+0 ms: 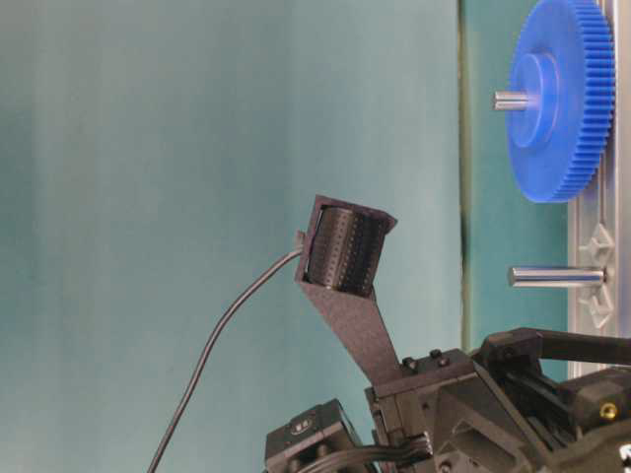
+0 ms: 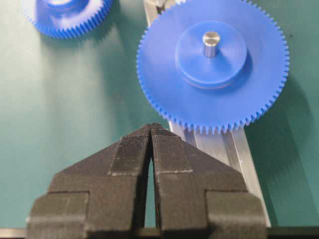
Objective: Find the location of the shaft and insert the small gear.
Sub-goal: 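Lift the small blue gear off the table with the left gripper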
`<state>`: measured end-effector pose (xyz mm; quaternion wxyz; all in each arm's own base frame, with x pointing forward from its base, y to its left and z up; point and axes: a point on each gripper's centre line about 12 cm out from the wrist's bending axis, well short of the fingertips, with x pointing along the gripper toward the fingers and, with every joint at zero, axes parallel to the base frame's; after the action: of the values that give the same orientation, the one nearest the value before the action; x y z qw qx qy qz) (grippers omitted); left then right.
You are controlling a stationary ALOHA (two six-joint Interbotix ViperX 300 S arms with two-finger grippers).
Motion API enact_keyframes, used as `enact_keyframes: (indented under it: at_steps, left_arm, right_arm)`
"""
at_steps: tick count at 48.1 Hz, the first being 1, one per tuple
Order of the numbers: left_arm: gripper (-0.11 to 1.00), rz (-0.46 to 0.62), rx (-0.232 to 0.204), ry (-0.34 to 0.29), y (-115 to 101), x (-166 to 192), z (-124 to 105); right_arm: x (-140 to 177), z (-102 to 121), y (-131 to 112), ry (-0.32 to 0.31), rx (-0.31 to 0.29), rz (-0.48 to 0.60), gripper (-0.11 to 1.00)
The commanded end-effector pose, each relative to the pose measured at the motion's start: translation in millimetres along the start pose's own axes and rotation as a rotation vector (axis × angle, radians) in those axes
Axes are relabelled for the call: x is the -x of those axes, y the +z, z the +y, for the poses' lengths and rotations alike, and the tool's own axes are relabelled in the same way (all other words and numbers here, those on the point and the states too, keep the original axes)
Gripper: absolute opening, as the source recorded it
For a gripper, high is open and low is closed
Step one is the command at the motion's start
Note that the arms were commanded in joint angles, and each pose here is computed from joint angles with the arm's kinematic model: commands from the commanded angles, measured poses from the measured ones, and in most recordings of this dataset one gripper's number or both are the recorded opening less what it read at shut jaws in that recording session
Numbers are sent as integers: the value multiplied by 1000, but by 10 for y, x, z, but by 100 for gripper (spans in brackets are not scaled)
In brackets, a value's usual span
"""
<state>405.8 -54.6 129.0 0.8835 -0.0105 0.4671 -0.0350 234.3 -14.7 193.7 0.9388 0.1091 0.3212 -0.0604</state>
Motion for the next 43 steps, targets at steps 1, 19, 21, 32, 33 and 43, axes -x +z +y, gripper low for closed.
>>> enact_keyframes:
  at_steps: [1,19,21,32,33,43]
  left_arm:
    - [89,-37,-7,-4,108,60,-22]
    - [89,-30,-1,-4,97,35,-21]
    - [89,-29,2,-3,94,29,-14]
    - [89,-17,4,-3,63,5,-18]
    - [89,-17,4,-3,63,5,-18]
    - [86,-20,4,-3,77,13,-19]
  right_arm:
    - [12,8,58,4,-12,-26,6]
    - [15,10,73,6,-12,-38,6]
    - [15,10,73,6,-12,-38,6]
    - [11,9,65,5,-13,-35,6]
    - [14,9,67,6,-13,-36,6]
    - [7,4,40,4,-16,-29,6]
